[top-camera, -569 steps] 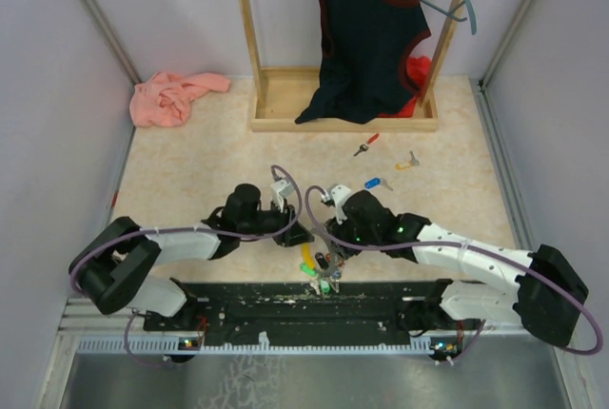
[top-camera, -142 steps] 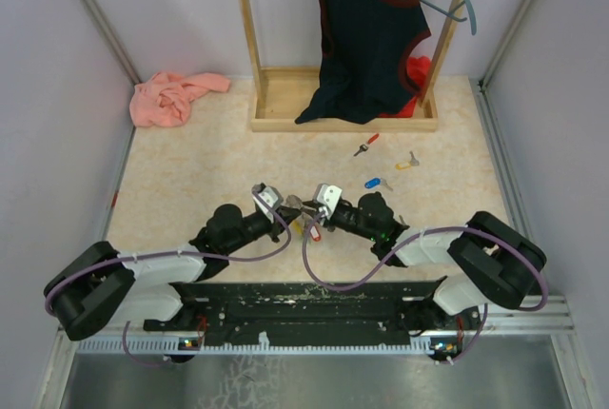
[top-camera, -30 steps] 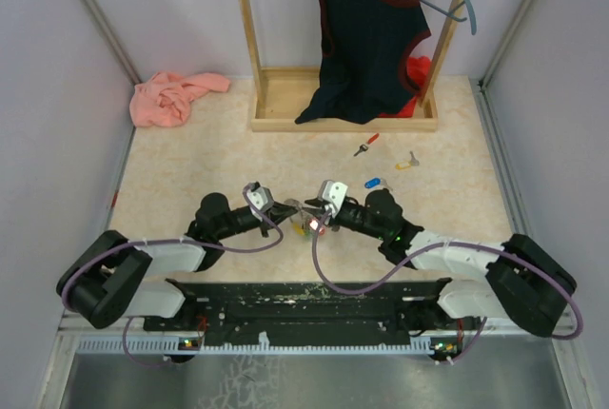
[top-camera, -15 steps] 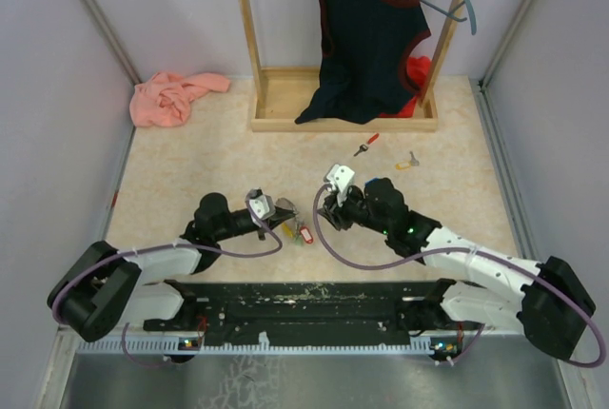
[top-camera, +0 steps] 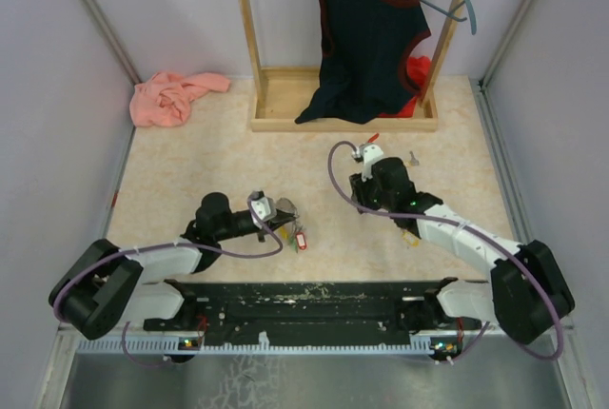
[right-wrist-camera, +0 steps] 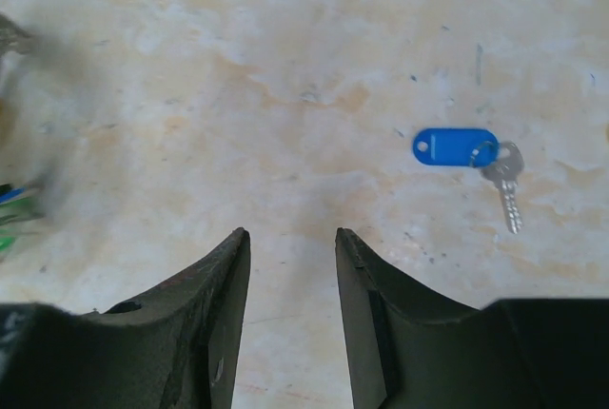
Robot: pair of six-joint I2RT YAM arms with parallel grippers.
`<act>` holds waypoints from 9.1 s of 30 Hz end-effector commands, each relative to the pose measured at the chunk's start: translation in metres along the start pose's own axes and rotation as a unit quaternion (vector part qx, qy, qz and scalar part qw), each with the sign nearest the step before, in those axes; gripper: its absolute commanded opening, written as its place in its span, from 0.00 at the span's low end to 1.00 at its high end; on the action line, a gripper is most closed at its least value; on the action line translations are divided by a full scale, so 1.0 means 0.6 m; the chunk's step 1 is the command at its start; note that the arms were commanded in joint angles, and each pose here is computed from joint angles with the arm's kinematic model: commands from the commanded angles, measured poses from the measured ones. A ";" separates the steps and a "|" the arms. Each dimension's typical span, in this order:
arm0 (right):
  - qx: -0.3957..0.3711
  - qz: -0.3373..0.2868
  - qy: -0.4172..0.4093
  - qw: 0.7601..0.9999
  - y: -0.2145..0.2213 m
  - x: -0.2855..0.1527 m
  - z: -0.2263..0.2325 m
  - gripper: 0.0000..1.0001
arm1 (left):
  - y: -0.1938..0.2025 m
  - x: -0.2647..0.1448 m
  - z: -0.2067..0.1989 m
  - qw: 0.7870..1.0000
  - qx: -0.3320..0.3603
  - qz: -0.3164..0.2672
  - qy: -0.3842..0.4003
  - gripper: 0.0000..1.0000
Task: Put the keys on the keyring
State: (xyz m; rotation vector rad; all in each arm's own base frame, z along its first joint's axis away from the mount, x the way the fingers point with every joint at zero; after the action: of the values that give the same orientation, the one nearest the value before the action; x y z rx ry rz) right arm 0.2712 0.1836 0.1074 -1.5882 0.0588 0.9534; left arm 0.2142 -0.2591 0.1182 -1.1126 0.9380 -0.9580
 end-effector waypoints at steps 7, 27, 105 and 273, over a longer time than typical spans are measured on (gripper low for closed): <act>0.091 -0.018 0.111 0.989 -0.031 0.042 -0.128 0.40 | -0.001 0.006 0.025 1.000 -0.011 0.014 -0.017 0.01; -0.208 -0.175 -0.245 0.930 -0.102 -0.004 0.113 0.30 | 0.006 0.024 0.036 0.996 -0.063 0.070 0.006 0.01; -0.176 -0.300 -0.230 0.909 -0.120 0.026 0.225 0.00 | -0.039 0.004 0.028 0.990 -0.127 -0.026 -0.046 0.32; 0.327 0.063 0.158 0.930 0.095 -0.025 -0.163 0.65 | -0.030 -0.014 0.027 0.994 -0.092 -0.048 -0.033 0.01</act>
State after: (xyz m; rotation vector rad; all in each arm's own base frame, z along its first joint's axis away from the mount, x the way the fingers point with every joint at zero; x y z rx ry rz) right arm 0.2840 0.0827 0.0639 -1.0800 0.6726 0.6414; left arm 0.2202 -0.2449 0.1228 -1.3648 0.9695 -0.8533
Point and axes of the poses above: each gripper's point midway between its finger pads, its own x axis out along the fingers, its own z axis along the line the jaws close on, y = z × x, the point moved 1 cm from there along -x, back along the fingers, and after that the axes turned 1 degree about x, right-handed, at the moved point
